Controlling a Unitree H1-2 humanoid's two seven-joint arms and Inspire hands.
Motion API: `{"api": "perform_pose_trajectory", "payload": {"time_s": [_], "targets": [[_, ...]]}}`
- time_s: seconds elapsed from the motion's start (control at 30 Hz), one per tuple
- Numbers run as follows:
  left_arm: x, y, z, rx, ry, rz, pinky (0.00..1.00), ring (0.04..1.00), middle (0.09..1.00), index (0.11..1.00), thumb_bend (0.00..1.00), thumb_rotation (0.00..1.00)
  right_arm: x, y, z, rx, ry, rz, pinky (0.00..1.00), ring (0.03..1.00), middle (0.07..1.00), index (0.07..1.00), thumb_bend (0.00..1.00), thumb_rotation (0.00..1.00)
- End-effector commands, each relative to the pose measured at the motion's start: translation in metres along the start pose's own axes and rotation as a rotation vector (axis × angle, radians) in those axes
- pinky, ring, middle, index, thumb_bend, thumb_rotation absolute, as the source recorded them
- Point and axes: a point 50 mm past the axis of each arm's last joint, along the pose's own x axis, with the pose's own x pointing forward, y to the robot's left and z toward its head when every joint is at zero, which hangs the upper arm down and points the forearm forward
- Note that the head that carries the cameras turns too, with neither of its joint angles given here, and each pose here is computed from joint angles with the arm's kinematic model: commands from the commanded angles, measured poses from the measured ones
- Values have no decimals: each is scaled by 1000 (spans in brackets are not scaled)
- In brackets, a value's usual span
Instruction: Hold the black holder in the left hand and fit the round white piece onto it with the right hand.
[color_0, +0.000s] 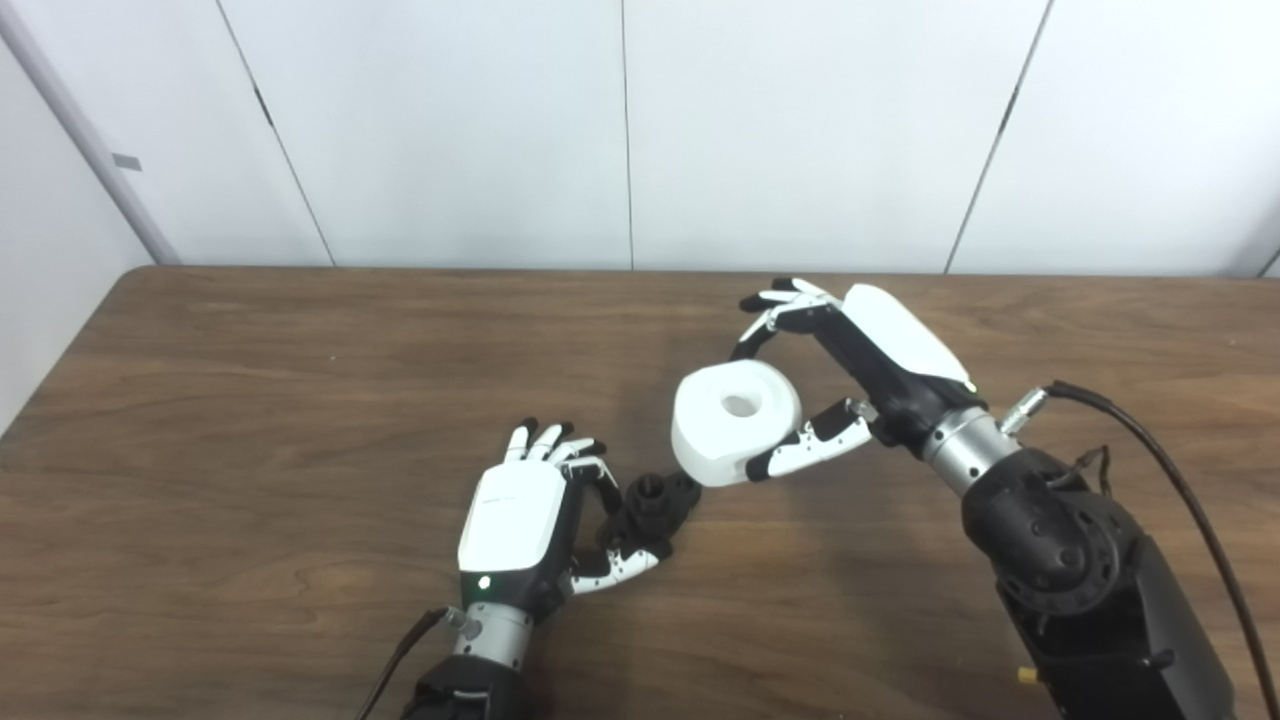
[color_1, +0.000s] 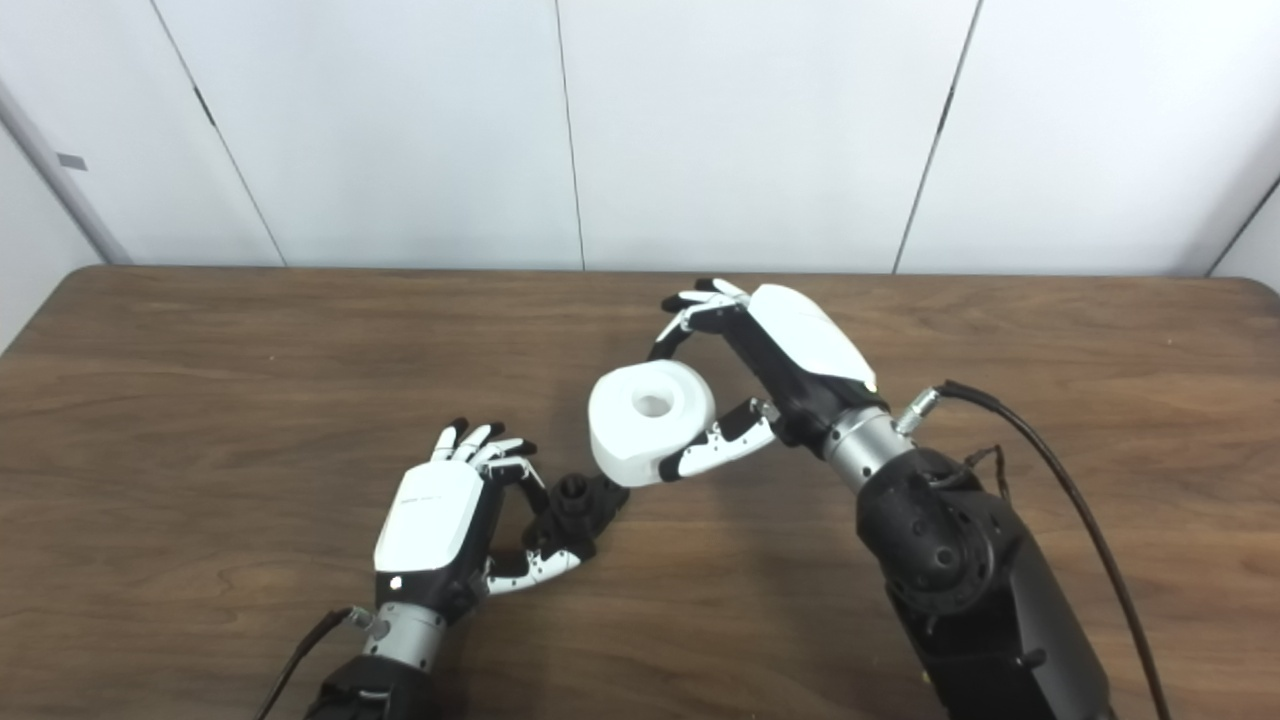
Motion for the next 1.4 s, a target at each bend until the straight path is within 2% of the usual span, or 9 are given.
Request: {"api": "perform_pose_trajectory", "payload": {"time_s": [0.0,0.73,1.37], "targets": [[-9,-24,3,18,1,-114,1000,912,794,484,524,54,8,-13,16,-27,-89,-47,906,948,851,483,523,143],[-6,-28,8,20,-1,-114,1000,909,792,484,524,53,20,19,27,18,-116,22,958,963,853,483,523,142],[-7,-27,9,18,-3,-113,1000,905,791,484,524,53,20,26,19,10,-99,34,943,967,853,483,523,140]]}}
